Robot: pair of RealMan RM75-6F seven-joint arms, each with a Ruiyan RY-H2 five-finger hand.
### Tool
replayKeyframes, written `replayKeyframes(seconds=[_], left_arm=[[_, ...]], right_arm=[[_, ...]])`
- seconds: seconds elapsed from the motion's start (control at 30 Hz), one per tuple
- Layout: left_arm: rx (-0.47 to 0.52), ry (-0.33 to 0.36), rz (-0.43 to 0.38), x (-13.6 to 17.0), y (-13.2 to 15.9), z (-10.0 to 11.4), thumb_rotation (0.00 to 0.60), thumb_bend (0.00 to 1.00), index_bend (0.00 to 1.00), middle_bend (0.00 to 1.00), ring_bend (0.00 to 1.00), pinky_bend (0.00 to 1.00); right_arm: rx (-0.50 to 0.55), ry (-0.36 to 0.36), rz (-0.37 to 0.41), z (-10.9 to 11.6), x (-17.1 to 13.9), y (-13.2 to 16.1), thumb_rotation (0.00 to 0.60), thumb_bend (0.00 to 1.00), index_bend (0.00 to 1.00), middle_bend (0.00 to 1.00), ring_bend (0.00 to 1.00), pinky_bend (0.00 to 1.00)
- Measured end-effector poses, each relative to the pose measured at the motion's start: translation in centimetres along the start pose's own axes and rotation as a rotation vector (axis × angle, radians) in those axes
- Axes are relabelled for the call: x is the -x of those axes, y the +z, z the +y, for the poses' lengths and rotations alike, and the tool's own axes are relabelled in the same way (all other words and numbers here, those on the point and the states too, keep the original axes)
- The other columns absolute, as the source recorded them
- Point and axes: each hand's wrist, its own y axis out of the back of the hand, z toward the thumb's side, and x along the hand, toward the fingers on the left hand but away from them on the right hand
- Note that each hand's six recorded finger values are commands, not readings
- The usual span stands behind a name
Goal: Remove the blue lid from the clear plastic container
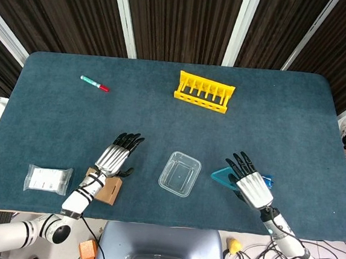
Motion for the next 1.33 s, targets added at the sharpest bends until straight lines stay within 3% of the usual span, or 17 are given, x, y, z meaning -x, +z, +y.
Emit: replayKeyframes(seconds=[0.13,0.4,0.53,0.7,0.8,0.87,1.0,1.1,1.2,1.33], left_arm=[[-0.012,0.001,-0.014,0.5,0.1,0.1,0.6,0.28,0.0,0.0,0.0,0.03],[-0.044,-0.007,-0.012,1.5,-0.7,0.9,0.6,0.28,0.0,0.0,0.0,0.03],[-0.06,-0.025,-0.009,2.6,-1.2,1.5,0.6,0.28,0.0,0.0,0.0,0.03],[-0.091,-0.061,0.004,5.1,-2.6,2.3,0.6,0.28,0.0,0.0,0.0,0.03],[-0.138,-0.061,0.012,7.4,-3.9,2.9,0.6,0.29,0.0,0.0,0.0,0.02],[-0.175,-0.045,0.02,9.0,-4.9,3.5,0.6,0.29,0.0,0.0,0.0,0.01],[-0.225,0.027,0.071,13.7,-7.2,4.6,0.6,0.29,0.0,0.0,0.0,0.0],[-0.21,0.088,0.127,17.9,-9.0,5.1,0.6,0.29,0.0,0.0,0.0,0.0],[-0.149,0.129,0.195,21.9,-11.0,4.8,0.6,0.3,0.0,0.0,0.0,0.0],[-0.105,0.131,0.218,24.1,-12.1,4.5,0.6,0.3,0.0,0.0,0.0,0.0]], right_arm=[[0.024,0.061,0.0,-1.0,-0.4,0.6,0.6,0.08,0.0,0.0,0.0,0.0],[0.029,0.194,0.026,-0.3,-2.5,1.2,0.6,0.05,0.0,0.0,0.0,0.0],[0.002,0.275,0.029,1.2,-4.4,0.5,0.6,0.05,0.0,0.0,0.0,0.0],[0.044,0.325,-0.008,4.2,-7.1,-0.8,0.6,0.04,0.0,0.0,0.0,0.0],[0.064,0.292,-0.083,6.4,-8.8,-2.4,0.6,0.05,0.0,0.0,0.0,0.0],[0.065,0.241,-0.173,7.9,-10.2,-3.8,0.6,0.05,0.0,0.0,0.0,0.0],[0.064,0.108,-0.427,10.5,-13.5,-7.4,0.6,0.05,0.0,0.0,0.0,0.0],[0.067,0.044,-0.613,11.7,-16.7,-9.8,0.6,0.05,0.0,0.0,0.0,0.0],[0.071,0.003,-0.676,12.2,-17.7,-10.9,0.6,0.05,0.0,0.0,0.0,0.0],[0.076,0.03,-0.658,11.6,-17.5,-10.7,0.6,0.05,0.0,0.0,0.0,0.0]])
